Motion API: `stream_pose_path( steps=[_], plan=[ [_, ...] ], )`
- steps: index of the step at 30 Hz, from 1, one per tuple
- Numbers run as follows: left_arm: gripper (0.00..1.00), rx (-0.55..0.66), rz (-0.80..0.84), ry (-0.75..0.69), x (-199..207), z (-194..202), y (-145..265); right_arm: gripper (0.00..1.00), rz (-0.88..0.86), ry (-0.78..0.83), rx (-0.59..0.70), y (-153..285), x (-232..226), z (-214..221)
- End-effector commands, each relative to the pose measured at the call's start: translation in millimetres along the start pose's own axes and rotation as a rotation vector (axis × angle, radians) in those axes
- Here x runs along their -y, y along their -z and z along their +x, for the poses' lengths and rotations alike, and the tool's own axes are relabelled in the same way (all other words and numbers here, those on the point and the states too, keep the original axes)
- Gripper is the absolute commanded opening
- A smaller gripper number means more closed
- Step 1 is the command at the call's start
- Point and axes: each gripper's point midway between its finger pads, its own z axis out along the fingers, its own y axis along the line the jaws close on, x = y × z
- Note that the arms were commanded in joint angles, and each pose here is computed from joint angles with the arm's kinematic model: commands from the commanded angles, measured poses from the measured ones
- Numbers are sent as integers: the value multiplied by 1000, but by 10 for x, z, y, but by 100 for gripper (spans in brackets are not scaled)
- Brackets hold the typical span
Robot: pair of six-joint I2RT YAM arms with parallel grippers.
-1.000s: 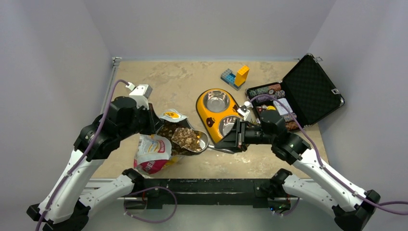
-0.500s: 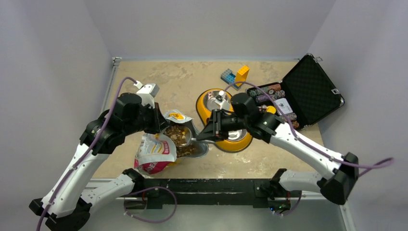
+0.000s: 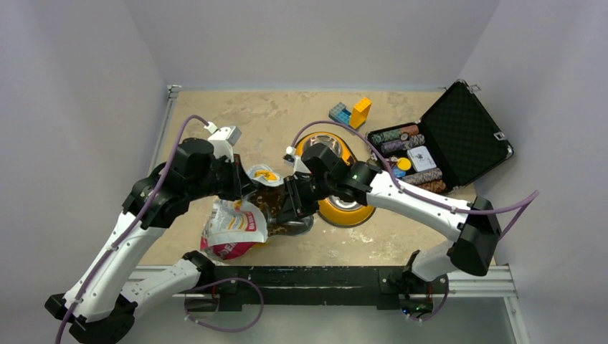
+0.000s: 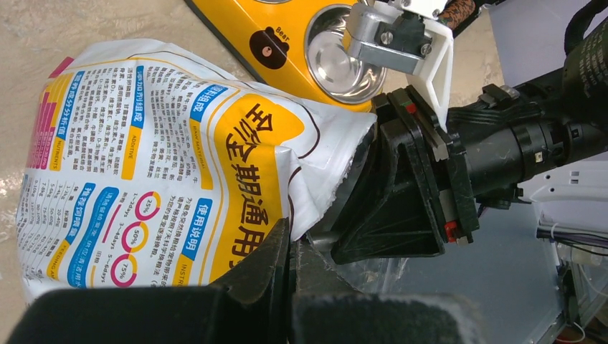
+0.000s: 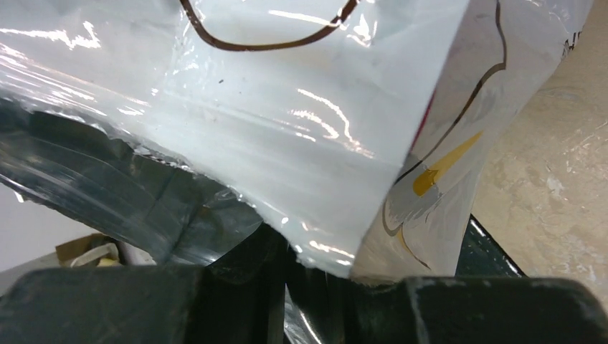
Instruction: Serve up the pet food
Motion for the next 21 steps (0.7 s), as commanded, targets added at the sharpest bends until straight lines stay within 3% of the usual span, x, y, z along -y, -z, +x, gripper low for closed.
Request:
stream_pose_path(
  steps=[1, 16, 19, 21],
  plan=[
    [0, 123, 115, -5, 290, -340, 68, 2, 6, 91, -61, -97, 54, 180],
    [0, 143, 123, 4, 335, -419, 91, 35, 69, 223, -143, -510, 164, 613],
    [0, 143, 123, 5, 341, -423, 98, 36, 95, 267, -114, -607, 174, 630],
    [0, 145, 122, 3, 336, -419, 113, 28, 122, 288, -98, -661, 210, 638]
  ],
)
